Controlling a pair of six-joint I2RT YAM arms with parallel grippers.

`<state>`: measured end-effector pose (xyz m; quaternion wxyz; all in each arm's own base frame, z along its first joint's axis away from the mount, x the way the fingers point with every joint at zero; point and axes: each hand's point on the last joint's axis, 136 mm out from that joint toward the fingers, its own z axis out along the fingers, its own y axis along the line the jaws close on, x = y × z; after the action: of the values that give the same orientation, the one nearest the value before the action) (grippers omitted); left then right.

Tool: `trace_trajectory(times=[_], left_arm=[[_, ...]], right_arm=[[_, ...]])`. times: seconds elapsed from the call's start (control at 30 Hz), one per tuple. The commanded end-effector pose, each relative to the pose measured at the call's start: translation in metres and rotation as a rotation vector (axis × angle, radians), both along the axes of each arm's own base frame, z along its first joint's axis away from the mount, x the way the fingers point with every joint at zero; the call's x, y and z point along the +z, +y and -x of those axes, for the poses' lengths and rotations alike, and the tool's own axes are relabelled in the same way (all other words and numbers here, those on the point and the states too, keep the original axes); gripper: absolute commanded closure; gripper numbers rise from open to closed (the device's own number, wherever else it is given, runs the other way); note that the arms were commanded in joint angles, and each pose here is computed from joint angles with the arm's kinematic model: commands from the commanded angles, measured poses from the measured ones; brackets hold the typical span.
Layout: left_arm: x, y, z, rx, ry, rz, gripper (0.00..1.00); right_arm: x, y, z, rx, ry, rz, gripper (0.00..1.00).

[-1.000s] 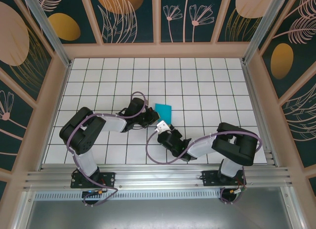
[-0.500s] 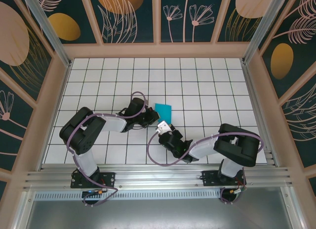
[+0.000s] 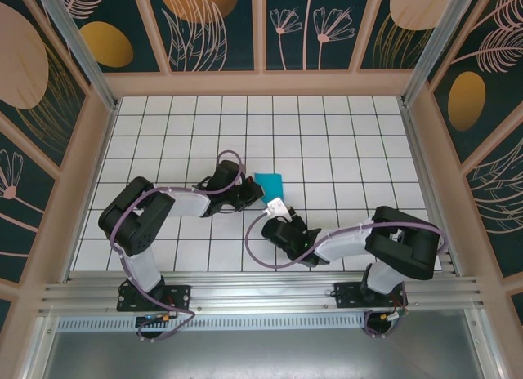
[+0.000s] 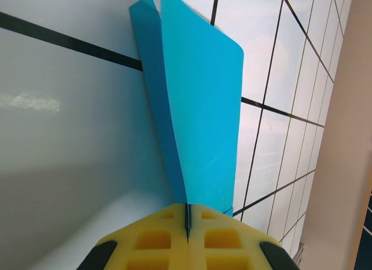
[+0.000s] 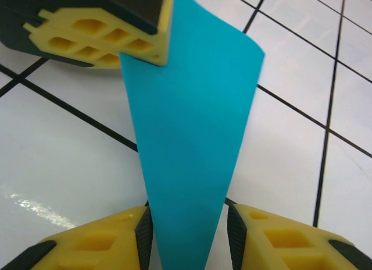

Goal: Fold a paper plane with a square sheet of paper (pick it up from the middle)

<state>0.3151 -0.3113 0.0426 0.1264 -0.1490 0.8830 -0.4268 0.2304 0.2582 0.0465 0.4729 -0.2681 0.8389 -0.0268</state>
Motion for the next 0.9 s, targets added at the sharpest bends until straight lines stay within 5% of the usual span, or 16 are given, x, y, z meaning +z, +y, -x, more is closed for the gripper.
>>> trace_trajectory(times=[0.0, 0.67, 0.87], left_arm=[[0.002, -0.003, -0.002, -0.011, -0.014, -0.018, 0.98], [0.003, -0.010, -0.003, -0.048, -0.004, -0.016, 0.98], [0.003, -0.009, -0.004, -0.049, -0.011, -0.023, 0.99]], right_arm=[[0.015, -0.003, -0.001, -0.051, -0.016, -0.037, 0.58], [0.010, -0.028, -0.003, -0.150, -0.003, -0.073, 0.55], [0.012, -0.010, 0.002, -0.078, 0.042, -0.138, 0.55]])
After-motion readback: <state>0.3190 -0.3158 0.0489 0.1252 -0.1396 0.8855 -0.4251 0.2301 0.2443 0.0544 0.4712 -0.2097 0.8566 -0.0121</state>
